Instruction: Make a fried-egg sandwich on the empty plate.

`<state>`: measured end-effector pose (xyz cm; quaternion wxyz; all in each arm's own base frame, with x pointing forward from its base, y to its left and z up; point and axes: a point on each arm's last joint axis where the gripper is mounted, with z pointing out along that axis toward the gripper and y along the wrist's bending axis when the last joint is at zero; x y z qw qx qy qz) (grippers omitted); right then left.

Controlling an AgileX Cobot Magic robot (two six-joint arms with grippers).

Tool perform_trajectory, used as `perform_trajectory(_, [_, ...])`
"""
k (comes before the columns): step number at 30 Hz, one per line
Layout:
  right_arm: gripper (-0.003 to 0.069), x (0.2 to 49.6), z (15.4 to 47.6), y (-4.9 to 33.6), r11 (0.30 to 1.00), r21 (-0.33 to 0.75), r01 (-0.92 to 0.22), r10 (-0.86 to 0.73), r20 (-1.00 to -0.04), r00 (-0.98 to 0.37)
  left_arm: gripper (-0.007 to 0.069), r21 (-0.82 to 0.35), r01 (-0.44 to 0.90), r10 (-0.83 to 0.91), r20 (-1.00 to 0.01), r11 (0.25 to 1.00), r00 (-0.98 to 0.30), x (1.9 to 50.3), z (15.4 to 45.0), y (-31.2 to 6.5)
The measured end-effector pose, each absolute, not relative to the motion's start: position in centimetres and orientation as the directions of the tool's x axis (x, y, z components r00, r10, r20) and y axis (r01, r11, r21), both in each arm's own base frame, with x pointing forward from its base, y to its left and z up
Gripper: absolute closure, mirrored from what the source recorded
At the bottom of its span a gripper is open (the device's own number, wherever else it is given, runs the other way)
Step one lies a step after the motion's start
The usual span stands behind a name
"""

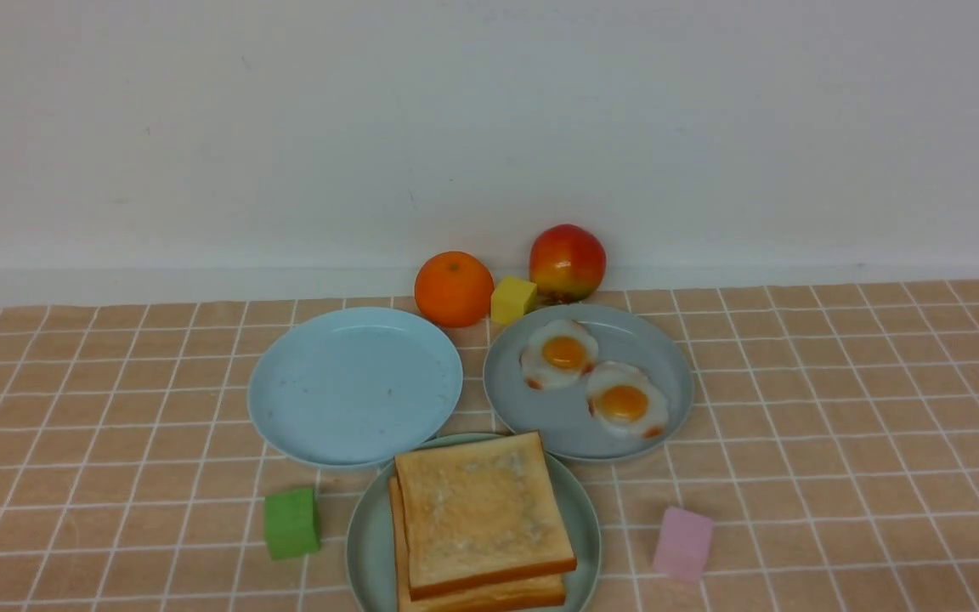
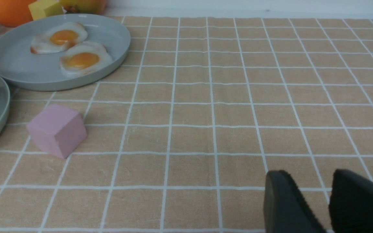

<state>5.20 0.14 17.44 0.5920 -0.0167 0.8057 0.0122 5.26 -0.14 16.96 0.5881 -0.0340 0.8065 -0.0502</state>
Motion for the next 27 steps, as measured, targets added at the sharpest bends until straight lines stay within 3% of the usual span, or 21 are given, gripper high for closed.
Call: perform_trajectory(27, [0.0419, 5.20, 17.44, 0.14, 0.999, -0.002, -0.042, -0.015, -0.954, -0.298, 0.0498, -0.121, 0.004, -0.114, -0.945, 0.993, -0.306, 5.26, 16.96, -0.14])
